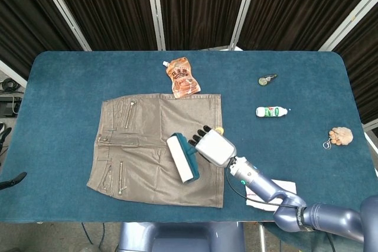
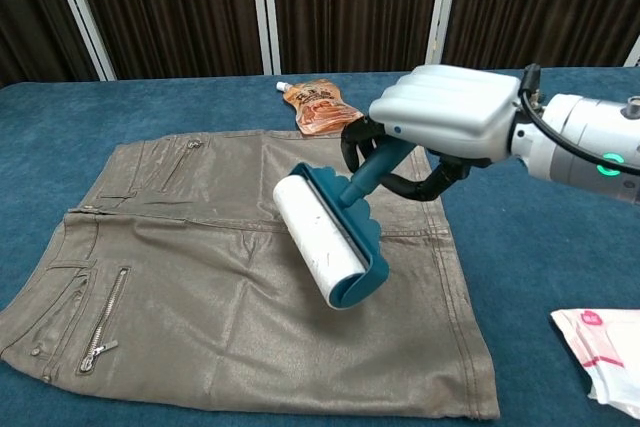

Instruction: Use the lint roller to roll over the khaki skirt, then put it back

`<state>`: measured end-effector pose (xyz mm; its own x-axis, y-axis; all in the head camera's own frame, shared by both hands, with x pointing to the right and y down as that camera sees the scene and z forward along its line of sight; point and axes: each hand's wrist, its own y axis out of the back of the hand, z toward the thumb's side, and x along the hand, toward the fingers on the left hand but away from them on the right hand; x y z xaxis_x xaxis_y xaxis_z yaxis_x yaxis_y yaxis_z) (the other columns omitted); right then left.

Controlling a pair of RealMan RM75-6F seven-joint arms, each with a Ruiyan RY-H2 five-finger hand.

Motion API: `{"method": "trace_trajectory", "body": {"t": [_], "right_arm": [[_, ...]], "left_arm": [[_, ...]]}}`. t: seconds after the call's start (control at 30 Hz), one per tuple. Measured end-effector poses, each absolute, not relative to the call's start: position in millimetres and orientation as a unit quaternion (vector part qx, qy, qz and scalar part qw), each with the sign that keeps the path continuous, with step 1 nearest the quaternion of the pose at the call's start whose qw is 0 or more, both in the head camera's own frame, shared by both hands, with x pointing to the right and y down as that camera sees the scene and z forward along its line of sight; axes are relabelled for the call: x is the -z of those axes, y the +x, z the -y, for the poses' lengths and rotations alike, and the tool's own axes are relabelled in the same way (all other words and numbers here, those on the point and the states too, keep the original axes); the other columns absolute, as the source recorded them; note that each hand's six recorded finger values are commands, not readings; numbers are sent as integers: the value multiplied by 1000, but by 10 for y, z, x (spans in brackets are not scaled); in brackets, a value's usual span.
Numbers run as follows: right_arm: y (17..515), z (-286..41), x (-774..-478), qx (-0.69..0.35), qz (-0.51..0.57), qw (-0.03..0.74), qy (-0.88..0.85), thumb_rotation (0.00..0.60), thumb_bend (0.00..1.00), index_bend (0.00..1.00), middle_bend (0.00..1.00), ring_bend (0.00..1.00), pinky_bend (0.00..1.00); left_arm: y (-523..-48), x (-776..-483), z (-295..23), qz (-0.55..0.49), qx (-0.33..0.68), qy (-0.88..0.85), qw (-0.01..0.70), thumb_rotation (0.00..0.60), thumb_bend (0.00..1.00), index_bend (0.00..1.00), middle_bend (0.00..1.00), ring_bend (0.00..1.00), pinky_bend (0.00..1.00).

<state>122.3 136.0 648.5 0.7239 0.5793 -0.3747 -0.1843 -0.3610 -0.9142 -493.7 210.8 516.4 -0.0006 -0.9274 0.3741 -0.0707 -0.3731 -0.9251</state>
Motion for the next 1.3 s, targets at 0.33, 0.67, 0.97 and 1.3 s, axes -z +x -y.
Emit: {"method": "trace_trajectory", "body": {"t": [0.33,0.67,0.97,1.3], "right_arm": [[1164,-1494,-6691,-360,102,564,-736,600,697,399,505,370,381],[1745,-1366,-6909,-414,69,594,-686,600,701,403,507,371,383],[2455,-1189,-6989,-465,59,596,-652,600,703,405,509,372,385],[2179,-1277,-6914,-426,60,601,-674,600,705,406,512,376,387]], "left_arm": [[-4933,-5182,-2100,-415,573,-600,373,600,0,0,0,0,0],[-4943,-5176,-2098,-416,573,-600,372,600,0,0,0,0,0],[-4877,-5187,-2103,-411,570,-604,375,600,0,0,0,0,0],[-4838,-5209,-2102,-407,570,-607,375,600,0,0,0,0,0]]}}
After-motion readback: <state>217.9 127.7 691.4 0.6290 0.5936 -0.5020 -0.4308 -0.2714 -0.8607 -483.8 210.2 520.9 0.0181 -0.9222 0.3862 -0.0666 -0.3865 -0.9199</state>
